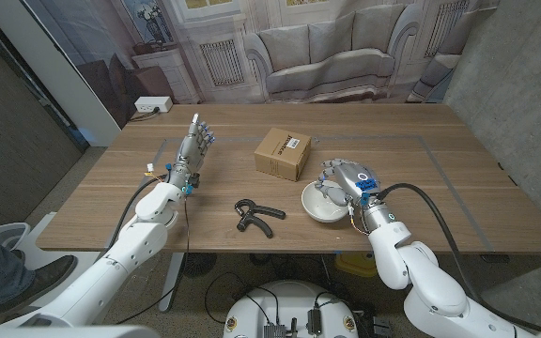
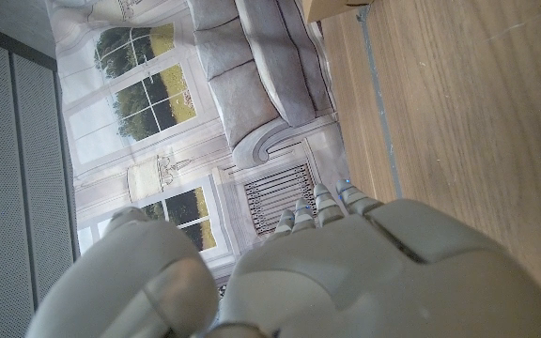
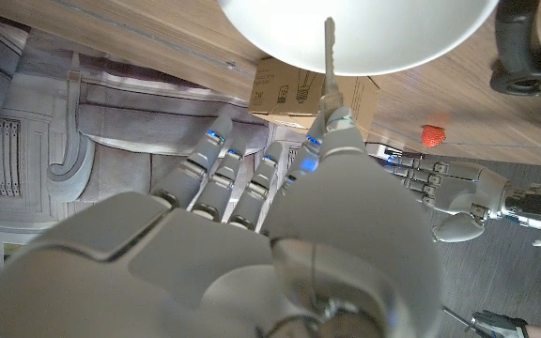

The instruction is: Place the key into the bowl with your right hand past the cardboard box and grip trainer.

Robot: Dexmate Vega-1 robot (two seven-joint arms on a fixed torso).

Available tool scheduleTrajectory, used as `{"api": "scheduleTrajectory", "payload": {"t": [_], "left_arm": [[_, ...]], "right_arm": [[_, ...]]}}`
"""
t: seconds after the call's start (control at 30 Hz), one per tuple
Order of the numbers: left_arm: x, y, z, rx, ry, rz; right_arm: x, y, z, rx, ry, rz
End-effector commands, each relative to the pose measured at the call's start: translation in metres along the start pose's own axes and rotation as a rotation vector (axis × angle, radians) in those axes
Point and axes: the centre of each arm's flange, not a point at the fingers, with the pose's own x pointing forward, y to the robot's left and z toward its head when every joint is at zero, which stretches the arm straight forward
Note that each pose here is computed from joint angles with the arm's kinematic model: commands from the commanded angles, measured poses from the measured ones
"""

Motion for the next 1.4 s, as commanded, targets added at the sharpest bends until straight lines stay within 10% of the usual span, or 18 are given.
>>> {"api": "scheduleTrajectory", "payload": {"t": [0.03, 1.4], "left_arm": [[0.004, -0.003, -0.001, 0.004, 0.005, -0.006], [-0.001, -0.002, -0.001, -0.001, 0.004, -0.002]], "right_arm": [[-0.001, 0.006, 0.002, -0.046, 0.016, 0.043], [-0.005, 0.020, 0.002, -0.056, 0.053, 0.129]]}}
